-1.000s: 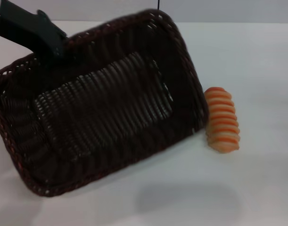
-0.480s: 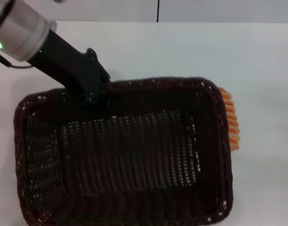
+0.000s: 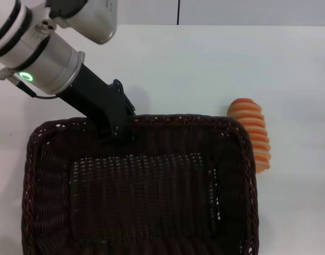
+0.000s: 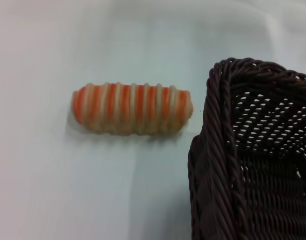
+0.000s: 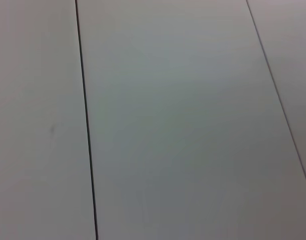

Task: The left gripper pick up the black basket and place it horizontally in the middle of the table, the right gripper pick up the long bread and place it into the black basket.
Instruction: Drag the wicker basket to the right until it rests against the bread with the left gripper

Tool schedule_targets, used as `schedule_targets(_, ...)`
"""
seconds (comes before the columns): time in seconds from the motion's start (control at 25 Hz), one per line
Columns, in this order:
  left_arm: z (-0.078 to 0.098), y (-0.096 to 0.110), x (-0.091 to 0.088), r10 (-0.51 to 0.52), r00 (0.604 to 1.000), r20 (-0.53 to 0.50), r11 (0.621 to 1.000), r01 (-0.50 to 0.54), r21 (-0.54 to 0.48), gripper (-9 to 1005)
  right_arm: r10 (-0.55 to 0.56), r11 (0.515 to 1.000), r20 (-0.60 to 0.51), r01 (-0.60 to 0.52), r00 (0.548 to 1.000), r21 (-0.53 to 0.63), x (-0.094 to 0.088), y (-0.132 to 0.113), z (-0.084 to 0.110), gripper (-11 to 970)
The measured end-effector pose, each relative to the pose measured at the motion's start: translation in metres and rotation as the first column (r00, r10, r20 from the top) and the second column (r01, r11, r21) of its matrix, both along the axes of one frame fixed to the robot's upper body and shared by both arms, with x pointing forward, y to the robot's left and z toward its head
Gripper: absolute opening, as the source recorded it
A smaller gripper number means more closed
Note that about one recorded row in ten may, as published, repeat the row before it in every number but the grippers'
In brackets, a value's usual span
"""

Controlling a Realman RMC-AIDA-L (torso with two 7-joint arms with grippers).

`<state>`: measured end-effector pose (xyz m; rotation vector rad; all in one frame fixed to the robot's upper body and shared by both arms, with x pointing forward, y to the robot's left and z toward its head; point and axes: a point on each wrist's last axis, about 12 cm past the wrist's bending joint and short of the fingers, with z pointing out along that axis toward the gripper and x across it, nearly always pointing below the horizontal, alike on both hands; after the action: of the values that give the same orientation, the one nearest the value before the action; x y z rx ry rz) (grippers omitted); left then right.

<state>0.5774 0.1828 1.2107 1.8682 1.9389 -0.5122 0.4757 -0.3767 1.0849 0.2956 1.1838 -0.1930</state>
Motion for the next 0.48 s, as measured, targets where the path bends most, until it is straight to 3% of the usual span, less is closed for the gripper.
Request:
schedule_targets(0.32, -0.0018, -0.0033, 0.0016, -0.007, 1.000, 0.009, 0.999, 0.007, -0.049, 203, 0.004, 1.000, 0.005, -0.004, 1.000, 0.000, 0.0008, 0.0005, 0.0013, 789)
schedule_targets(0.48, -0.0001, -0.0049, 0.0033, 0.002, 1.000, 0.031, 0.997, 0.000, -0.072, 285, 0.003, 1.000, 0.011, -0.003, 1.000, -0.003, -0.0003, 0.0004, 0.0018, 789)
